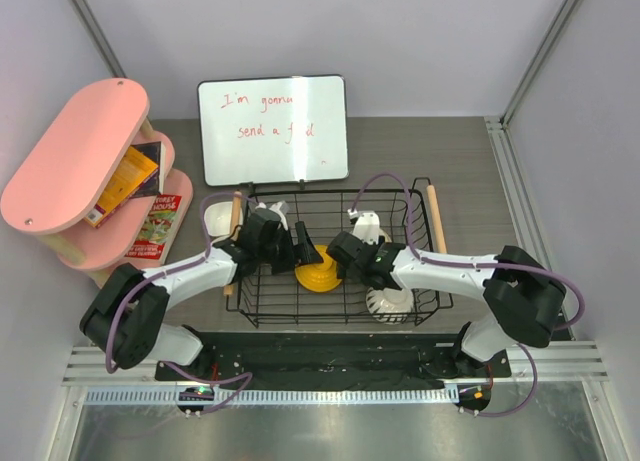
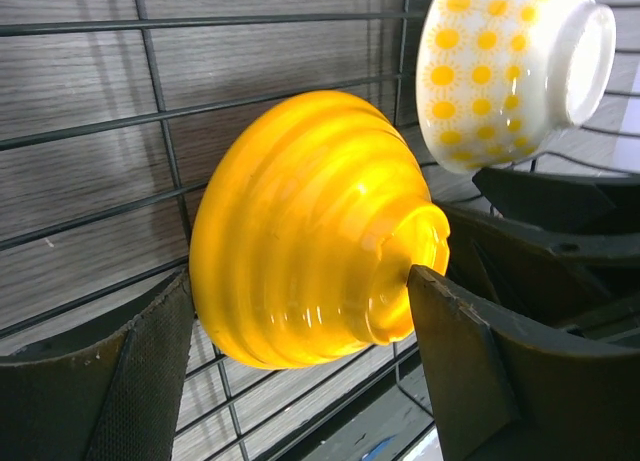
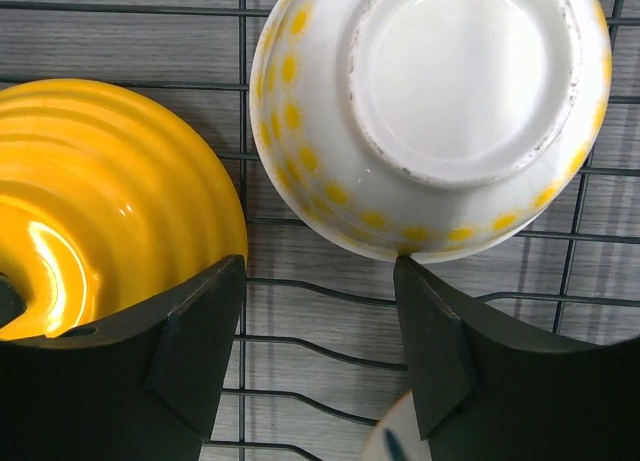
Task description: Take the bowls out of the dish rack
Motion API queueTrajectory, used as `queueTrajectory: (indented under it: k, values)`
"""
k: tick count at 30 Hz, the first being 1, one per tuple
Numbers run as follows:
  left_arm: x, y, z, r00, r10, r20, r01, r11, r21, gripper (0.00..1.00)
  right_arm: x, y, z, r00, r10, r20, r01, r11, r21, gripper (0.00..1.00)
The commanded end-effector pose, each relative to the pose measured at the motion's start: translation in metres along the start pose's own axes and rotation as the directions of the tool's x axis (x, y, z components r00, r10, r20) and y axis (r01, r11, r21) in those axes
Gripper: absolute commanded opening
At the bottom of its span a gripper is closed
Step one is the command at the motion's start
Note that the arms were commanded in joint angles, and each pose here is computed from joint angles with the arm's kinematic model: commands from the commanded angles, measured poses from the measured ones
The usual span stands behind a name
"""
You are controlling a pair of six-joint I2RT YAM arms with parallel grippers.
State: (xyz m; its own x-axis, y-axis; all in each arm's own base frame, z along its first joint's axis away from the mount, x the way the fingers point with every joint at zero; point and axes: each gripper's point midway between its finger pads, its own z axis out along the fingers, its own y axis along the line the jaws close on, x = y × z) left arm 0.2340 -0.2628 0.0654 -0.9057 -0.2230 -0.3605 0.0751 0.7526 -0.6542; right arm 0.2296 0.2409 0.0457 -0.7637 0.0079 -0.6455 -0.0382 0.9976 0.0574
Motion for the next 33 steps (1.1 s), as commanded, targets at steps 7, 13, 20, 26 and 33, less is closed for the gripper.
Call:
queueTrajectory:
  k: [7, 13, 20, 26, 33]
  values:
    - [0.024, -0.098, -0.014, 0.987, 0.047, -0.157, 0.039, 0.864, 0.502, 0.35, 0.013, 0.036, 0.005, 0.996, 0.061, -0.065, -0.069, 0.99, -0.126, 0.7]
    - [0.019, -0.093, -0.013, 0.989, 0.043, -0.144, 0.025, 0.896, 0.444, 0.0, 0.009, 0.037, 0.003, 0.997, 0.058, -0.058, -0.065, 0.989, -0.131, 0.7]
    - [0.001, -0.113, -0.032, 0.994, 0.07, -0.087, -0.025, 0.898, 0.44, 0.0, -0.01, 0.037, -0.011, 0.997, 0.08, -0.023, -0.082, 0.985, -0.152, 0.7]
    - [-0.009, -0.134, -0.046, 0.995, 0.077, -0.065, -0.036, 0.873, 0.486, 0.0, -0.029, 0.037, -0.028, 0.995, 0.094, 0.012, -0.091, 0.98, -0.178, 0.74]
    - [-0.017, -0.131, -0.051, 0.995, 0.084, -0.05, -0.056, 0.911, 0.408, 0.0, -0.034, 0.036, -0.033, 0.996, 0.092, 0.021, -0.087, 0.98, -0.18, 0.75]
